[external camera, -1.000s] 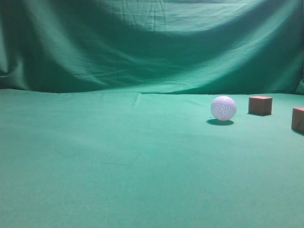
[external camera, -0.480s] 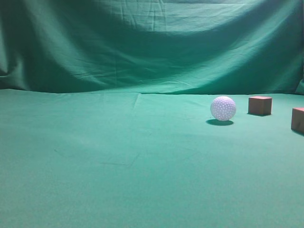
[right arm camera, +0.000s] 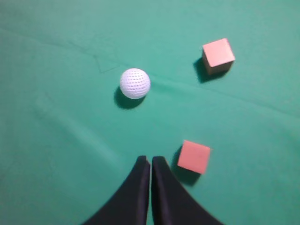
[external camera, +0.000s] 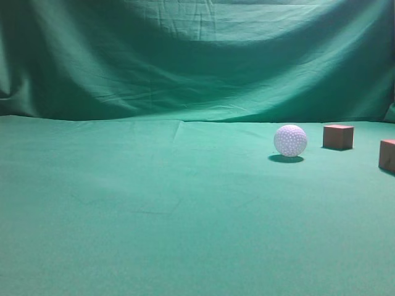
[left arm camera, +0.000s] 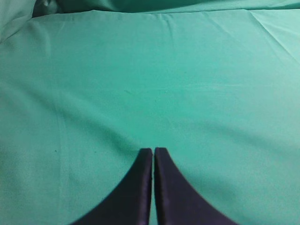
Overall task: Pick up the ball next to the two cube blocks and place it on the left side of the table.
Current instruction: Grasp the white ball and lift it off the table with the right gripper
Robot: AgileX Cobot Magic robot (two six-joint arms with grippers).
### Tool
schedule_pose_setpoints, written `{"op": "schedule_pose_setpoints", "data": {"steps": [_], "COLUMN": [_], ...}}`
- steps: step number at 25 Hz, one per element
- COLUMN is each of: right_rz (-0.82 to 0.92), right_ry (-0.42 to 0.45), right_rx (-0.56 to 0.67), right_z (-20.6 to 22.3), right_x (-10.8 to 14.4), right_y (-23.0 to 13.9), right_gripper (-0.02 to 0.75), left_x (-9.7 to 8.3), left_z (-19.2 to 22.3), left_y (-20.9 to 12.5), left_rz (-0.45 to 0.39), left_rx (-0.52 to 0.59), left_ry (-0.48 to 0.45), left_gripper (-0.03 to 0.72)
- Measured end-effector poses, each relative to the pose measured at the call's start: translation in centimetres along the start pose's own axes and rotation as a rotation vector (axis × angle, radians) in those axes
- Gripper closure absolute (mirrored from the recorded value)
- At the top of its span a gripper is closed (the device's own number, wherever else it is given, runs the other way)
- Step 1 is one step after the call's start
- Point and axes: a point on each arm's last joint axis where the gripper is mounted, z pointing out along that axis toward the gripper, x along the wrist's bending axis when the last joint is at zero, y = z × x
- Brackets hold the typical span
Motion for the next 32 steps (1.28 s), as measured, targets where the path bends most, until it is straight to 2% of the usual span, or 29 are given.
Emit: {"op": "schedule_pose_setpoints", "data": {"steps": [4, 8, 11, 13, 15, 17, 18, 22, 23, 24, 30, 32], "right_rz": [-0.044, -0.031, -0.056, -0.066, -0.069, -0.076, -0.074, -0.075, -0.082, -0.094, -0.148, -0.149], "right_ry": [0.015, 0.057, 0.106, 0.141, 0.165, 0.167, 0.164, 0.14, 0.133, 0.128, 0.102, 0.083], "right_rx": [0.042, 0.016, -0.006, -0.005, 0.009, 0.022, 0.032, 0.046, 0.046, 0.048, 0.063, 0.05], "right_z": [3.6, 6.9, 9.0, 10.3, 11.6, 12.7, 13.4, 15.5, 15.8, 16.2, 18.2, 18.4], "right_x": [0.5, 0.3, 0.2, 0.2, 0.1, -0.1, -0.3, -0.9, -1.1, -1.2, -1.8, -2.0], "right_y": [2.0, 3.4, 3.7, 3.7, 3.5, 3.3, 3.1, 2.7, 2.6, 2.5, 1.9, 1.9], "right_gripper": [0.738, 0.738, 0.582, 0.43, 0.225, 0.113, 0.089, 0.097, 0.152, 0.17, 0.157, 0.23], "left_x": [0.0, 0.0, 0.0, 0.0, 0.0, 0.0, 0.0, 0.0, 0.0, 0.0, 0.0, 0.0], "left_z": [0.0, 0.0, 0.0, 0.0, 0.0, 0.0, 0.0, 0.0, 0.0, 0.0, 0.0, 0.0], "left_y": [0.0, 0.0, 0.0, 0.0, 0.0, 0.0, 0.0, 0.0, 0.0, 0.0, 0.0, 0.0], "left_rz": [0.0, 0.0, 0.0, 0.0, 0.0, 0.0, 0.0, 0.0, 0.0, 0.0, 0.0, 0.0], "left_rx": [0.0, 0.0, 0.0, 0.0, 0.0, 0.0, 0.0, 0.0, 0.0, 0.0, 0.0, 0.0], "left_ry": [0.0, 0.0, 0.0, 0.0, 0.0, 0.0, 0.0, 0.0, 0.0, 0.0, 0.0, 0.0], "left_gripper": [0.688, 0.688, 0.688, 0.688, 0.688, 0.688, 0.688, 0.688, 0.688, 0.688, 0.688, 0.688]}}
